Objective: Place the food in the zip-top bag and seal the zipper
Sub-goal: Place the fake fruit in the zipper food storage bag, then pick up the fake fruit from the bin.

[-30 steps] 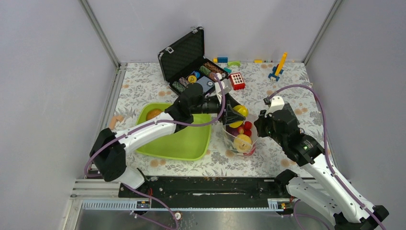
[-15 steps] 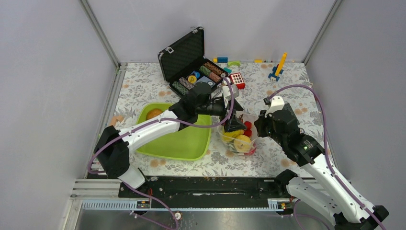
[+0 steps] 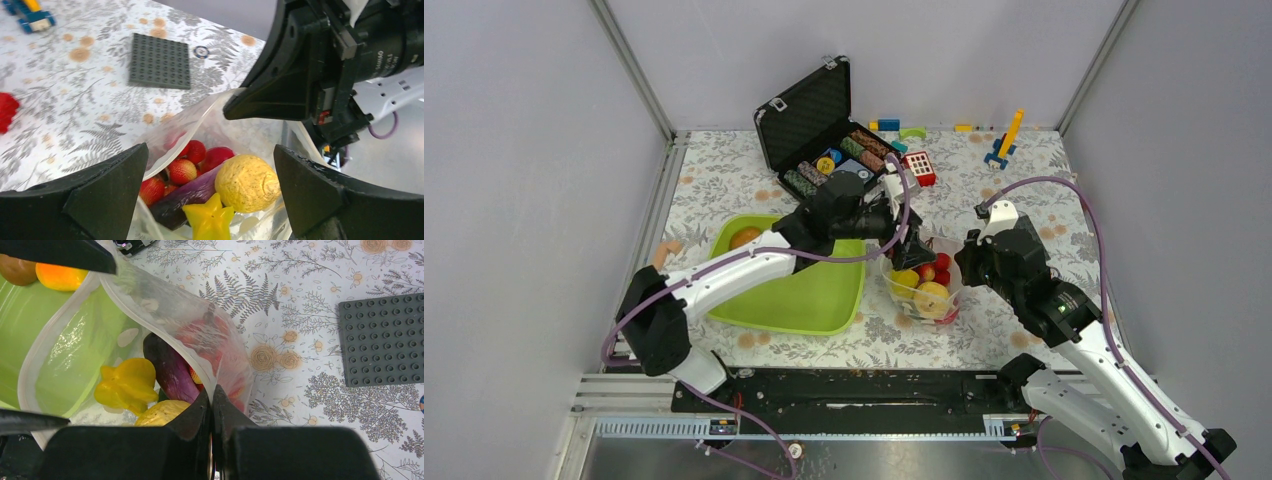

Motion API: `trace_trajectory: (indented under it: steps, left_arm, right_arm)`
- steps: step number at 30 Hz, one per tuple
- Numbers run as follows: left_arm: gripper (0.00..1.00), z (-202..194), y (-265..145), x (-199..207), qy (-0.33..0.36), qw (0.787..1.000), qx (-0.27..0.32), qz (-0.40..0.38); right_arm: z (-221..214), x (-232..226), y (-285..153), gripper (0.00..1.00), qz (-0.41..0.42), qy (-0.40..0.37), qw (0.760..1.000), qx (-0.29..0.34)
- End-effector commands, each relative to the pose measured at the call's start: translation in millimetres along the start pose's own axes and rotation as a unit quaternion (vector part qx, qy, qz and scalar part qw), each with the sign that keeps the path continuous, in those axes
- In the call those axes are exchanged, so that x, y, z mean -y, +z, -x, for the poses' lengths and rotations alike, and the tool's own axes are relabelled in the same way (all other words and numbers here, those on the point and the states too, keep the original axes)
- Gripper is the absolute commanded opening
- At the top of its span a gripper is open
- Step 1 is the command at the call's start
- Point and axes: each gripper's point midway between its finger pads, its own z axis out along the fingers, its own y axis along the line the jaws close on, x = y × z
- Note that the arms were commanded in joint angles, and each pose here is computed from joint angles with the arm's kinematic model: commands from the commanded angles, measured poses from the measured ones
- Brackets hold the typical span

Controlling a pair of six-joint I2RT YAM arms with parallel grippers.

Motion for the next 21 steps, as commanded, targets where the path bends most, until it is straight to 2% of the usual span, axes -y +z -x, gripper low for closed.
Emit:
trace_trajectory:
  steps: [1,5,8,10,13,16,17,21]
  left_arm:
    - [0.99,29.8,-29.6,-13.3,0.002,0.994,0.046,0.098]
    - [0.99,14.4,-58.4,-46.9,-0.050,0.971,0.057,0.225]
    - [0.99,4.0,-87.5,-71.2,-0.107,0.939,0.075,0.319]
    - [0.99,-4.5,-109.2,-87.8,-0.147,0.909,0.100,0.377]
    - [0.99,-24.8,-144.9,-114.0,-0.225,0.848,0.136,0.459]
    - [0.99,-51.9,-189.8,-140.3,-0.316,0.761,0.169,0.541]
    - [0.99,-61.9,-201.7,-144.7,-0.340,0.738,0.177,0.556]
    - [0.99,-96.2,-223.3,-150.6,-0.411,0.679,0.218,0.568]
  right_arm:
    - [9.7,4.9,-1.1,0.05,-0.012,0.003,1.000,0.024]
    - [9.2,3.0,-0.8,0.05,-0.008,0.004,1.000,0.021]
    - [9.2,4.9,-0.6,0.05,-0.013,0.003,1.000,0.023]
    - [9.2,5.5,-0.4,0.05,-0.015,0.004,1.000,0.023]
    - [9.1,4.2,-0.2,0.05,-0.012,0.004,1.000,0.021]
    - [9.3,7.3,0.1,0.06,-0.020,0.003,1.000,0.023]
    - [9.0,7.0,0.2,0.05,-0.019,0.003,1.000,0.022]
    - [8.1,5.2,1.2,0.06,-0.015,0.003,1.000,0.018]
